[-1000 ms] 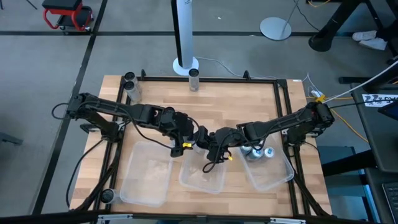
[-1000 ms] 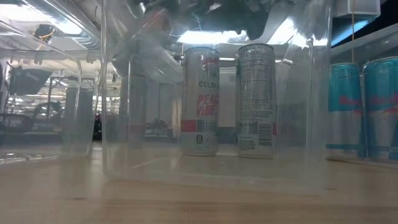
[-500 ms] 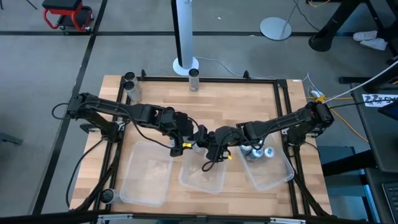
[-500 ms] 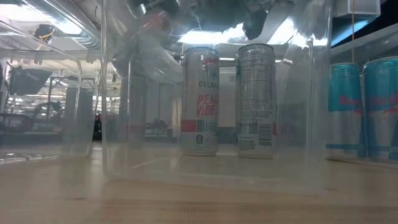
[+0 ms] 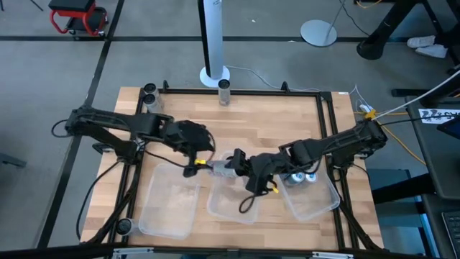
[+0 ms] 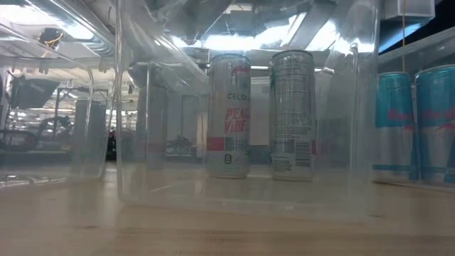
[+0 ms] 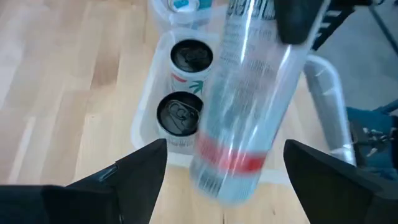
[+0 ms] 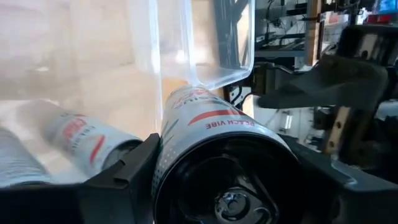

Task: Sort soda cans
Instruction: Adjust the white-pink soda can in the middle transparent bin

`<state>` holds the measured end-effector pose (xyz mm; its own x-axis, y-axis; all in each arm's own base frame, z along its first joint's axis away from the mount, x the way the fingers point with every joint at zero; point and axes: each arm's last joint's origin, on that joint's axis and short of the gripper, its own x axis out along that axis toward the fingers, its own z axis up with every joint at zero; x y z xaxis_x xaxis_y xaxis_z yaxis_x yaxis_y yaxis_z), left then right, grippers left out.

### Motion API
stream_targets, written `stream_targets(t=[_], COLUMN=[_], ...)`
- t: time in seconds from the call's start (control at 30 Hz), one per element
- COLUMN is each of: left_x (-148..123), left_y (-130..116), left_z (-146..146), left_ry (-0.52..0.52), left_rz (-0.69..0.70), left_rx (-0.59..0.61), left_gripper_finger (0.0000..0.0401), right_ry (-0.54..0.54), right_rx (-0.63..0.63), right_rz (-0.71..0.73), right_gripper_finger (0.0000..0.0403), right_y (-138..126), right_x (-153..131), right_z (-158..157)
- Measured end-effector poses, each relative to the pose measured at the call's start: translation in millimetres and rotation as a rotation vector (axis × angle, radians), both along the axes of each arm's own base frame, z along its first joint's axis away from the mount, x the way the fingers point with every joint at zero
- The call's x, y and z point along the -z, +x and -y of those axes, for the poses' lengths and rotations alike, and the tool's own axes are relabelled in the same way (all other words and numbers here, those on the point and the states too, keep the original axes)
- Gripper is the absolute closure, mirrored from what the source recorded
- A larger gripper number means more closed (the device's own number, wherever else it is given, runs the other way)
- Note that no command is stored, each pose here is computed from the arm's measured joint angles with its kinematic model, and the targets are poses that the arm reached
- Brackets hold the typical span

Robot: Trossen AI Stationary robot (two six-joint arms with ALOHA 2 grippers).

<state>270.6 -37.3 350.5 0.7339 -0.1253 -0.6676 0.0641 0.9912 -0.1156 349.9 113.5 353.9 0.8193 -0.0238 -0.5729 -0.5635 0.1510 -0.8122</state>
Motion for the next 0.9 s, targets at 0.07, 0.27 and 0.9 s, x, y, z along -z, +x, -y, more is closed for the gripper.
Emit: stream_targets(t=[0.07,0.27,0.9], left_x=[-8.5,-2.4,58.5], left_y=[-11.6,-34.5,-60.4], left_z=[1.4,11.0,25.8], left_ry=[0.003,0.016,0.017], left_rz=[0.024,0.04,0.094], left_rx=[0.0,0.013,0.055], left_gripper_finger=[0.009,0.0089,0.0089], right_ry=[0.031,0.119,0.417], right_rx=[0.009,0.011,0.228], right_rz=[-0.014,-0.073,-0.543], right_gripper_finger=[0.0144,0.0142,0.0145], right_y=[-4.6,-18.4,26.7], right_x=[-7.7,-17.7,34.5], right_z=[-4.9,-22.2,-4.9])
